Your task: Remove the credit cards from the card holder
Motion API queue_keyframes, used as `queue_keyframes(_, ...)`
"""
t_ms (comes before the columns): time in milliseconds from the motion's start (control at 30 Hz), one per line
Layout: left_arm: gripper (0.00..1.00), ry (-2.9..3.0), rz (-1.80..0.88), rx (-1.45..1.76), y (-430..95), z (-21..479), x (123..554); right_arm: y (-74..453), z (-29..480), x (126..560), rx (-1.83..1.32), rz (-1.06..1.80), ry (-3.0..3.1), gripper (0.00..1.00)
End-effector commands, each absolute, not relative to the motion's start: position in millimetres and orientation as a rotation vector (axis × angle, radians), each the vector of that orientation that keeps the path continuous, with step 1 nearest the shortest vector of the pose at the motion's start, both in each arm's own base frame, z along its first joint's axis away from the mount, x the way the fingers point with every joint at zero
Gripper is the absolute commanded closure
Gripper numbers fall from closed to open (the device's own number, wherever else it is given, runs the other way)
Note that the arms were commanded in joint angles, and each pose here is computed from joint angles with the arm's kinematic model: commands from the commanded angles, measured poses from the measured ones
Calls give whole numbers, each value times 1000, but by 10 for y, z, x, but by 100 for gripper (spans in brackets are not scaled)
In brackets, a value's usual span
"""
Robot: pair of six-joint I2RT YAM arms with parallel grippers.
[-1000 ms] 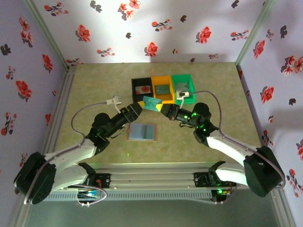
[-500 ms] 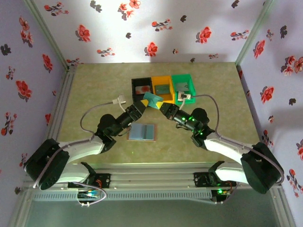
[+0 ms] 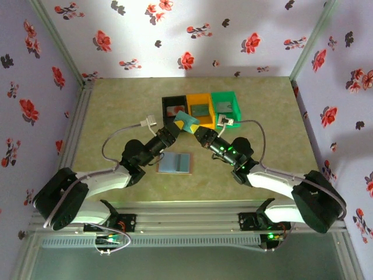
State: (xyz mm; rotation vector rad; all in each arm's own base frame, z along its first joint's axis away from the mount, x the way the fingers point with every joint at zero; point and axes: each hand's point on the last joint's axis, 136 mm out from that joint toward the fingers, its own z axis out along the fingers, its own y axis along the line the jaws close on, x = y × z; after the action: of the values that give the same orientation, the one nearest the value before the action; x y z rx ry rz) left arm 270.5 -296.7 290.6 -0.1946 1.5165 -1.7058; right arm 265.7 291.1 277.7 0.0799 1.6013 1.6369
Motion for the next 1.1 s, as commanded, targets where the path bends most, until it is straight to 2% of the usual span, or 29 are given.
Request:
queue_keyframes(0, 68, 1433, -1729, -183, -2962, 3133, 2707, 2892, 2875, 2659, 111, 1659, 1537, 100)
queue_keyframes(167, 94, 1431, -1727, -187, -2972, 3139, 2725, 2902, 2878, 2634, 111, 1648, 1538, 100)
queue_keyframes(233, 100, 1430, -1727, -189, -2974, 3143, 2734, 2905, 2876, 2617, 104, 1643, 1545, 100)
queue_keyframes(333, 100, 1433, -1728, -181, -2962, 3143, 2744, 2908, 2882, 2570, 61, 1619, 1566, 91)
queue_keyframes(533, 100, 1525, -1794, -159, -2863, 3031, 2842, 2839, 2776, 2434, -54, 1473, 1701, 56)
queue_keyframes(600, 100, 1574, -1823, -145, -2832, 2958, 2851, 2787, 2754, 2390, -90, 1424, 1725, 54)
queue_keyframes(633, 100, 1604, -1835, -131, -2822, 2926, 2852, 2764, 2748, 2360, -110, 1410, 1734, 49)
queue_keyframes(833, 100, 1833, -1858, 131, -2936, 2871, 2622, 2579, 2694, 2342, -193, 1316, 1818, 46)
queue_keyframes(1067, 100, 2228, -1627, 515, -2947, 2546, 2163, 2583, 2755, 2362, -350, 1464, 1906, 46)
